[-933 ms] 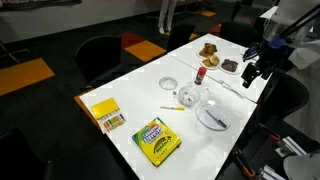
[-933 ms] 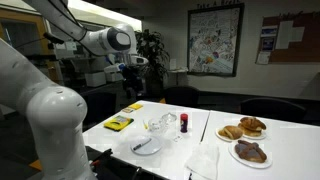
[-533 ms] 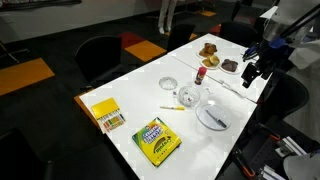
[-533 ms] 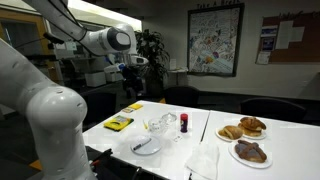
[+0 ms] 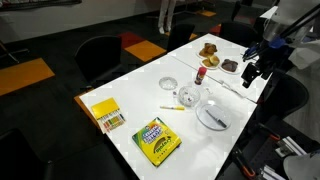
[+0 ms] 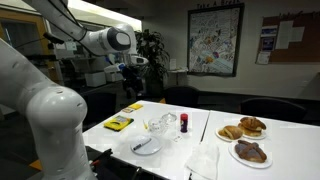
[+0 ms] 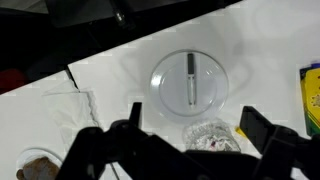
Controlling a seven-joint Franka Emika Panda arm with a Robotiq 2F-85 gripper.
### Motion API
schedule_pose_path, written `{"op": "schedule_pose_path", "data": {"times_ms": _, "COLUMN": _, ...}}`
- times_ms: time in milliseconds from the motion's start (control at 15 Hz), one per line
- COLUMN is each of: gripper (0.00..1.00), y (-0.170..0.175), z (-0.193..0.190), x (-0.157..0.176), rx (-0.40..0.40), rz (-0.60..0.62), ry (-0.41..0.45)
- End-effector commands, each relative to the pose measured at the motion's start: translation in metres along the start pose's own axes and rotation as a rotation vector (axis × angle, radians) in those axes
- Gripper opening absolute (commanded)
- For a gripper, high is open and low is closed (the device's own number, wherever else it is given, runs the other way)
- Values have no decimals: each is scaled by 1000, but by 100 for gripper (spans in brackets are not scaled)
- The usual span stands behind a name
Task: Put one white sachet in the glass container.
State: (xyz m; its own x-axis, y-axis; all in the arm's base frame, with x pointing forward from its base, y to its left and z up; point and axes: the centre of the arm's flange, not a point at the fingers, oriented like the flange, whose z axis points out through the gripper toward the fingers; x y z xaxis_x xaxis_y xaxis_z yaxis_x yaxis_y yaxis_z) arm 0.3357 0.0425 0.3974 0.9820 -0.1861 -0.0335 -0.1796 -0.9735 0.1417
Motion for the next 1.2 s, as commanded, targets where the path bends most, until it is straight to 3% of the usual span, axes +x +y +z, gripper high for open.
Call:
{"op": "schedule_pose_path", "data": {"times_ms": 0, "gripper": 100, "y": 0, "z": 0, "x": 0, "rx": 0, "rz": 0, "ry": 0}}
{"op": "schedule_pose_path", "data": {"times_ms": 1133, "gripper": 100, "y": 8, "z": 3, "x": 5, "rx": -13, "rz": -15, "ry": 23}}
